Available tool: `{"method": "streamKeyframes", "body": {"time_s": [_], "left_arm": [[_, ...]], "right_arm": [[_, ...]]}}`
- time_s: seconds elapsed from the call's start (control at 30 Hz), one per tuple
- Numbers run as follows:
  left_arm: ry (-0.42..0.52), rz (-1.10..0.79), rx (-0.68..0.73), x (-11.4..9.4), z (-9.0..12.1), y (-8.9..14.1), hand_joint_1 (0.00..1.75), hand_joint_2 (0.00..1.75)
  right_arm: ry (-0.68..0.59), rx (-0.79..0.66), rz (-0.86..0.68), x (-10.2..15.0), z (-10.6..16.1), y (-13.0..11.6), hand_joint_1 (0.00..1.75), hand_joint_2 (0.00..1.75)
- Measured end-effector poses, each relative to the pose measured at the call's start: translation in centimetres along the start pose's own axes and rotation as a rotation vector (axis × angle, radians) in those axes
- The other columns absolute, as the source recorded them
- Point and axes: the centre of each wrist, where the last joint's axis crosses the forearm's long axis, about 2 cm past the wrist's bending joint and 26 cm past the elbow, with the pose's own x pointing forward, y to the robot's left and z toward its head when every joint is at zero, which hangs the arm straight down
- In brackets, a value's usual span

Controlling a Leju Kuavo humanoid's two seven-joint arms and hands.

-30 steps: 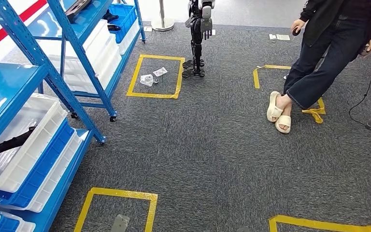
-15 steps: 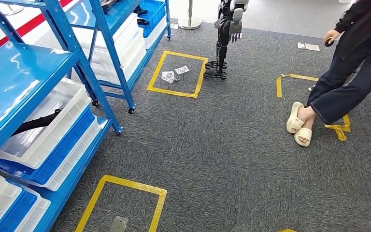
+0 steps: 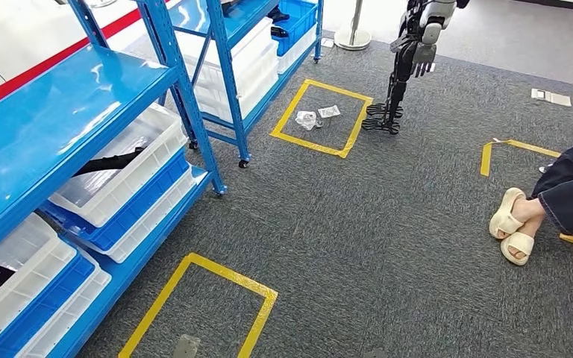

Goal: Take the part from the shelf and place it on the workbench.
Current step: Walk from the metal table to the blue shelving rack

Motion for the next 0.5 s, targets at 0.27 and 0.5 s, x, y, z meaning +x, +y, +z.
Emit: {"method": "streamKeyframes", "body": {"time_s": [0.27, 0.5], "left_arm": [[0.012, 0.015, 0.003, -0.09, 0.03, 0.01, 0.00, 0.00], [0.011, 0.018, 0.006, 0.07, -0.11, 0.11, 0.00, 0.00]], "right_arm": [[-0.004, 0.004, -0.003, -0.10, 0.06, 0.09, 0.00, 0.00], [-0.016, 0.004, -0.008, 0.36, 0.03, 0.13, 0.00, 0.00]]}}
